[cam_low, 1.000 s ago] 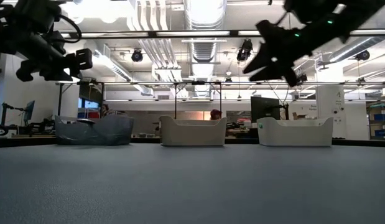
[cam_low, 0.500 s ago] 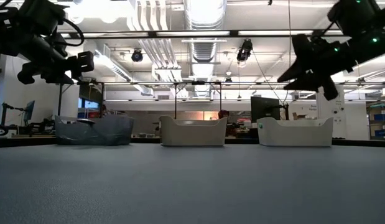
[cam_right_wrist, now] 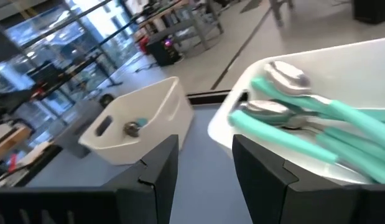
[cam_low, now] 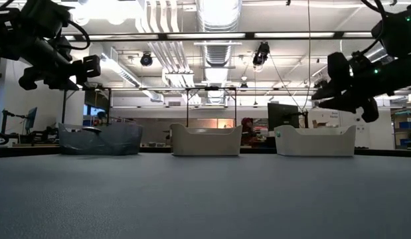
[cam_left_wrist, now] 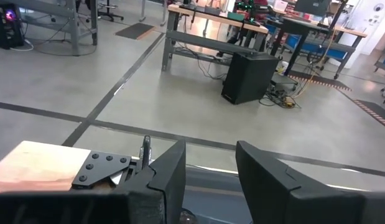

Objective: Sort silverware by color (type)
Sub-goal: Return to Home Position

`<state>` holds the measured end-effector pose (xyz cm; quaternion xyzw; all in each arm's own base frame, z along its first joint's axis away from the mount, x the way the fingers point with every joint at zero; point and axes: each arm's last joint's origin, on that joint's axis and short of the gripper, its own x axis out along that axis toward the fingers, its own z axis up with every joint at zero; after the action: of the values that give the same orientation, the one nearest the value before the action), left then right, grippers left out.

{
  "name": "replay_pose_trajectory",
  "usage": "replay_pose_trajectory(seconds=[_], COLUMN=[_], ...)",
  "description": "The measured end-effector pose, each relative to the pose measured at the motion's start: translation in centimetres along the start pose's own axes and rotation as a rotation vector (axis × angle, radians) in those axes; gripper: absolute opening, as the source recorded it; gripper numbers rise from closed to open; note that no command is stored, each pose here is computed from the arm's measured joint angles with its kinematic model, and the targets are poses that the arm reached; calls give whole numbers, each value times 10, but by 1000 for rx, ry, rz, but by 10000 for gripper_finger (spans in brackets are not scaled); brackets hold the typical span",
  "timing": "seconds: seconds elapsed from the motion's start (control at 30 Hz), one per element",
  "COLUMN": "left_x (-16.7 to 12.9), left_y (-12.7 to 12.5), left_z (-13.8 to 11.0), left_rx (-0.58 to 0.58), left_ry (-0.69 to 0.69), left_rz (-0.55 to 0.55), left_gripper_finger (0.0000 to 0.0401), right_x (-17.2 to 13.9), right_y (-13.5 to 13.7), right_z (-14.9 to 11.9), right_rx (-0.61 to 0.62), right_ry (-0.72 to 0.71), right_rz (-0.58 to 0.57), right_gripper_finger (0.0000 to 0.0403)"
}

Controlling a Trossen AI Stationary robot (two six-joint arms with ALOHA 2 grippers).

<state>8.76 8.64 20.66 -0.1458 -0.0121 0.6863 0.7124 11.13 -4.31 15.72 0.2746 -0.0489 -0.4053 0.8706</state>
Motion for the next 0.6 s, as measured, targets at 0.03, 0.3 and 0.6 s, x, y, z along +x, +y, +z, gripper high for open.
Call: replay_pose_trajectory(seconds=[0.03,0.3,0.6], left_x=[0,0,2], left_y=[0,0,-2], left_z=[0,0,-2], left_rx=[0,0,17], left_ry=[0,0,16], left_rz=[0,0,-1], left_gripper_finger=[123,123,123], right_x=[-1,-6,-7], right_y=[-2,-3,-6], right_z=[-1,7,9], right_rx=[6,-18,-26], right_ry=[-12,-116,-174], right_rz=[-5,-43,-126], right_gripper_finger=[144,144,144])
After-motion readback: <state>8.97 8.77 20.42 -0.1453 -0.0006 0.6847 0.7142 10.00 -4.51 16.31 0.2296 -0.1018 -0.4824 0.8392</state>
